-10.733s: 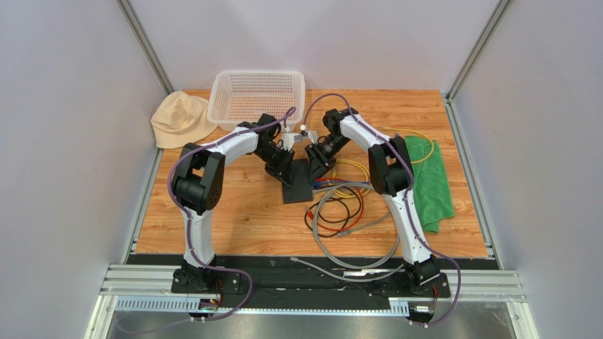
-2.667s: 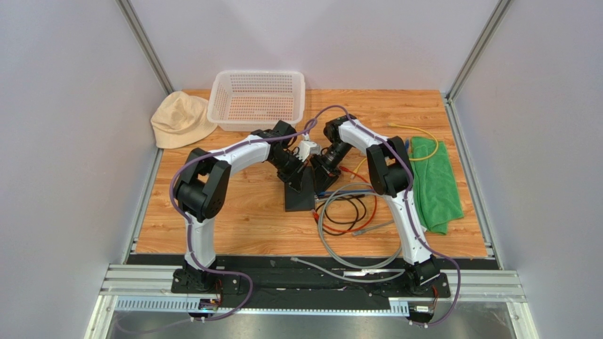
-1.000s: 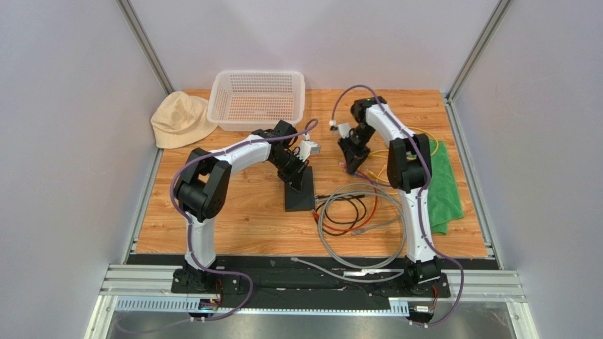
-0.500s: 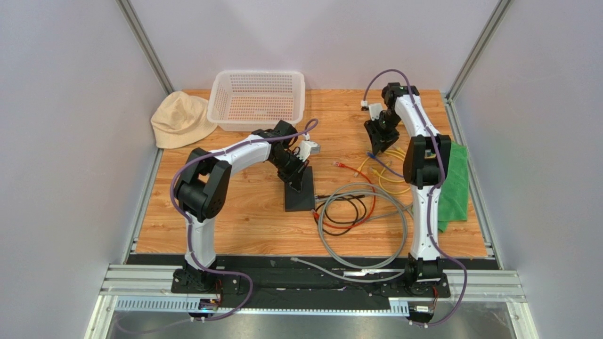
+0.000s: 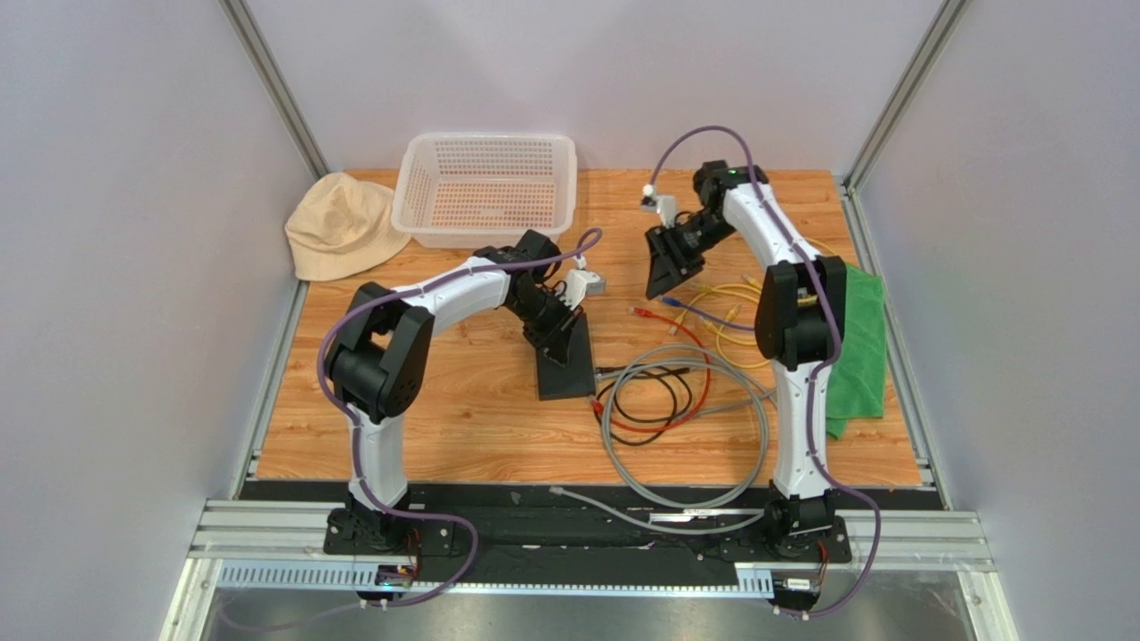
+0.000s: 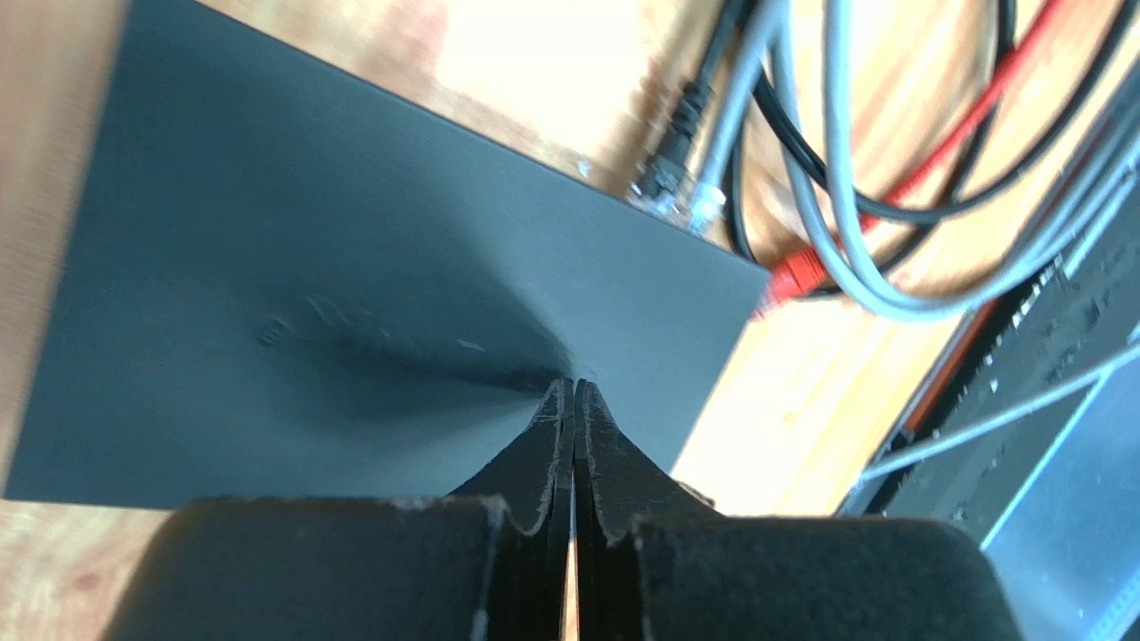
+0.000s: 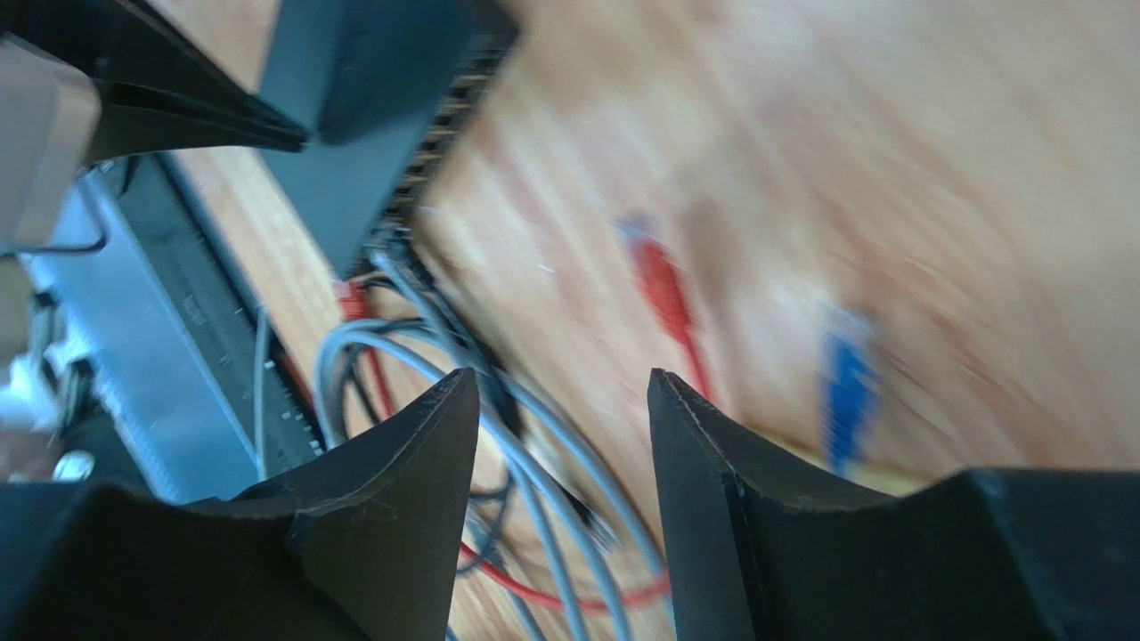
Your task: Pull the plug from the switch port
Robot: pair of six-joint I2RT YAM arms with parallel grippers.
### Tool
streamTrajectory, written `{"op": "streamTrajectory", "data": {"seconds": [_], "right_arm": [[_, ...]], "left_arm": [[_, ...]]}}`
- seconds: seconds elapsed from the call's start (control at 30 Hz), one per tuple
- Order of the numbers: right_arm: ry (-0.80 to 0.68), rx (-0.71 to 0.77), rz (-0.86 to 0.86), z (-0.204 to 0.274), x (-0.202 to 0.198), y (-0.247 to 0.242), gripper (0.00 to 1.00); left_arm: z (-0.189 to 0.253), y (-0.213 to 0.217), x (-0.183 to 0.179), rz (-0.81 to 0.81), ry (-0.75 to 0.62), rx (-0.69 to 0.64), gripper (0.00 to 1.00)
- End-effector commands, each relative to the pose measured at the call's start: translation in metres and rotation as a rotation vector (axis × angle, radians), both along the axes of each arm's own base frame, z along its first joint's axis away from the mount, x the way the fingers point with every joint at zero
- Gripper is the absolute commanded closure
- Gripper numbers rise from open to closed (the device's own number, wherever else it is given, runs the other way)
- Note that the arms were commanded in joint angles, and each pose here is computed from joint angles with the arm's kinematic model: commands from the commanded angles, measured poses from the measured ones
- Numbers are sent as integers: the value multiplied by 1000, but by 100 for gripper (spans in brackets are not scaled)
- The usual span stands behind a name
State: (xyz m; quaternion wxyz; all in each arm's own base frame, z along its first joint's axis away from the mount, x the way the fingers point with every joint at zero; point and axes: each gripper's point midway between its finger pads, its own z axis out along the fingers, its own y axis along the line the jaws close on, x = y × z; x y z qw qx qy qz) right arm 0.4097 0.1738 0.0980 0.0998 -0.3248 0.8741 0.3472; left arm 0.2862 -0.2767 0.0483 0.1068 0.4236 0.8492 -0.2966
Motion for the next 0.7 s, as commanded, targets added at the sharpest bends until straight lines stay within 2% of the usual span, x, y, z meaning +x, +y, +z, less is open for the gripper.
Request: {"op": "streamTrajectory", "data": {"seconds": [0.0,0.2,0.27,0.47,0.63,0.67], "right_arm": [[166,111,162,-4,-58,51,46],[277,88,246,-33,-86,79,48],[317,93,250,-40,-90,83,48],[395,78,260,-57,-104,86,49],[460,88,235,-62,-111,88,50],[477,91,229,-63,-112,89,50]], "left_arm": [[25,-2,-13,-85,-43,-67,100],[33,-1,-19,-126,-56,-87,100],[42,-1,-28,-192,-78,-131,98],[38,12,-41,-362,-185,-120,80],[23,22,-53,-519,-229,-84,81],[16,26,-58,-543,-201,-59,81]]}}
